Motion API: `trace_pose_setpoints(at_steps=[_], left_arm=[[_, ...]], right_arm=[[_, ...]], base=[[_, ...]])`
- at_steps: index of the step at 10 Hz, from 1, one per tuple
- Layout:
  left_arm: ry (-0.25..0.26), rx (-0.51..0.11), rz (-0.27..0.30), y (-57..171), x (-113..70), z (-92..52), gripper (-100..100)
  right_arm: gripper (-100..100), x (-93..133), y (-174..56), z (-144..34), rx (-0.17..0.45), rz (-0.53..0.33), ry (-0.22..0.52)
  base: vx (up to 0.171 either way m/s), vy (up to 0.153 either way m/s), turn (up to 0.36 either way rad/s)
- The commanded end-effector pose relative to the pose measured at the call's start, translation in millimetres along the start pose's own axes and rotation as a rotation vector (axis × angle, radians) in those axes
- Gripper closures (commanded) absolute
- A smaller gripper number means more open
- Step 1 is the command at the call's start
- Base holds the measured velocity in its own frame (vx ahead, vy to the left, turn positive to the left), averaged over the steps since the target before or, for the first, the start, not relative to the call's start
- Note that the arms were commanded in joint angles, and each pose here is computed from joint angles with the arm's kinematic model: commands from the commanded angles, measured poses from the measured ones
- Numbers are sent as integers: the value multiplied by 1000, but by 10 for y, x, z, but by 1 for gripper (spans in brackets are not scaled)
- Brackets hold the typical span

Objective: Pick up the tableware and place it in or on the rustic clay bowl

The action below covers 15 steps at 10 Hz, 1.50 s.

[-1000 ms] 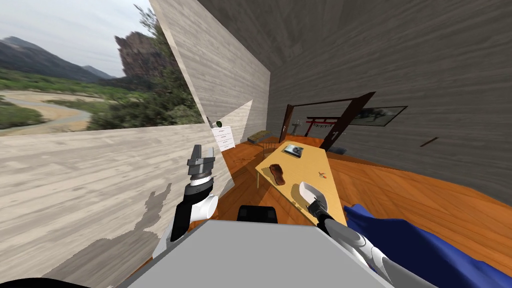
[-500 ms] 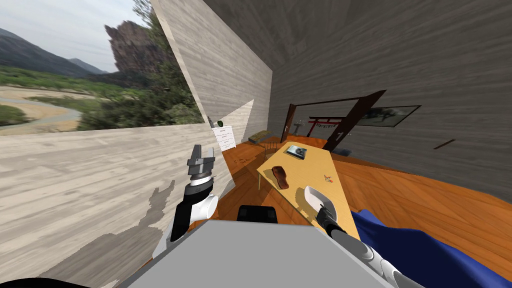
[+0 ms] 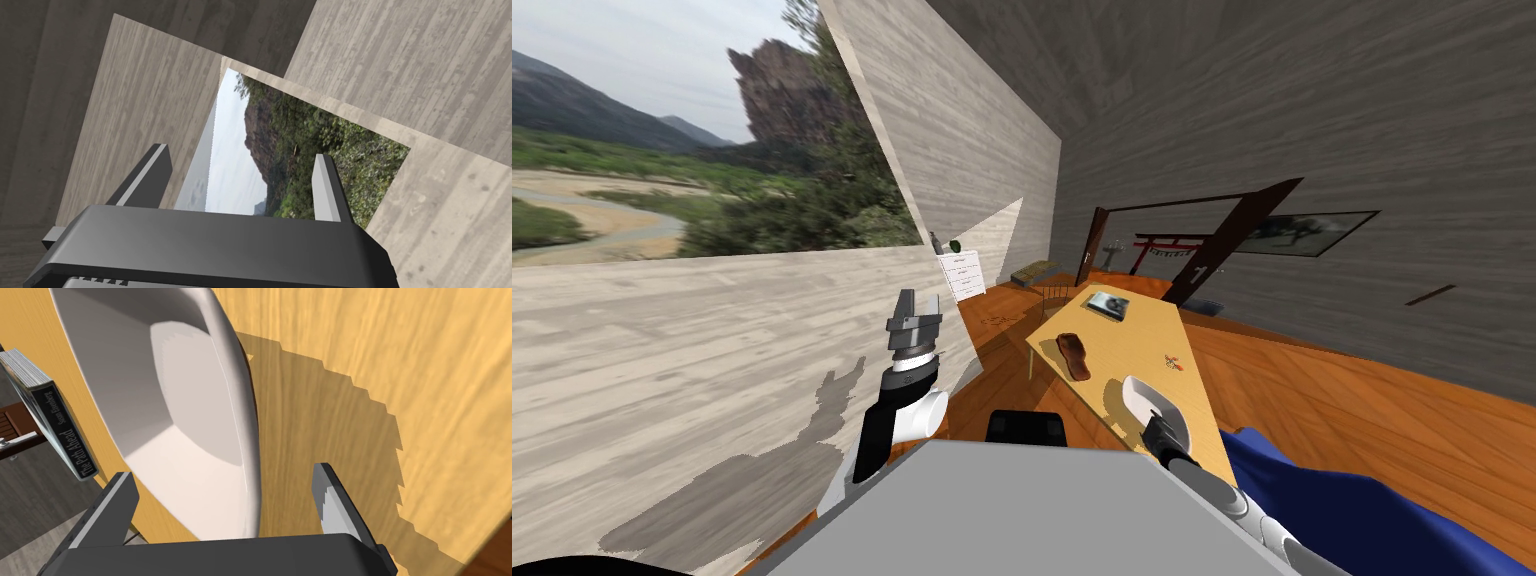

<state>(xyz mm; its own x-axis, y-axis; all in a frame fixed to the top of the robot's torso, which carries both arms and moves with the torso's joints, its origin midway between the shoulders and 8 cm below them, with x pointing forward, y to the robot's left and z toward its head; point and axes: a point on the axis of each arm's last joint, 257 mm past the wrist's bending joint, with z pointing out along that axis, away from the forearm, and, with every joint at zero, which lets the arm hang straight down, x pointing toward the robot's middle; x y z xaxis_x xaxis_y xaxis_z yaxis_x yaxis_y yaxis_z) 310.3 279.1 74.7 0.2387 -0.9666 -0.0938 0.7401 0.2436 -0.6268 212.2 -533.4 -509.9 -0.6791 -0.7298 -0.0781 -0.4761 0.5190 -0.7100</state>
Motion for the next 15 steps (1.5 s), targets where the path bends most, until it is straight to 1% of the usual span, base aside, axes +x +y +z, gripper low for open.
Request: trace_pose_setpoints(at_steps=[1,2,6,7,8,10,11,12,15], left_arm=[[0,0,0,0,0,0,0],[0,0,0,0,0,0,0],[0,0,0,0,0,0,0],[0,0,0,0,0,0,0],[0,0,0,0,0,0,0],[0,0,0,0,0,0,0],[0,0,0,0,0,0,0],[0,0,0,0,0,0,0],[0,0,0,0,1,0,0]], right_arm=[[-100,0,0,0,0,0,0],[100,0,3,3,0,0,0],[100,1,8,2,-1,0,0],[0,1,9,2,-2,0,0],[100,1,-44,-30,0,-6,-6],[100,2,-60,-37,0,-7,-7],[0,5,-59,-42,0,-8,-7],[100,-108,-333,1,39,6,-21],[100,-334,-663,28,77,42,-48]], base=[[3,-30,16],[1,-6,-2],[0,0,0],[0,0,0],[1,29,-80],[-8,37,-60],[0,0,0],[-67,104,-67],[-79,174,-82]])
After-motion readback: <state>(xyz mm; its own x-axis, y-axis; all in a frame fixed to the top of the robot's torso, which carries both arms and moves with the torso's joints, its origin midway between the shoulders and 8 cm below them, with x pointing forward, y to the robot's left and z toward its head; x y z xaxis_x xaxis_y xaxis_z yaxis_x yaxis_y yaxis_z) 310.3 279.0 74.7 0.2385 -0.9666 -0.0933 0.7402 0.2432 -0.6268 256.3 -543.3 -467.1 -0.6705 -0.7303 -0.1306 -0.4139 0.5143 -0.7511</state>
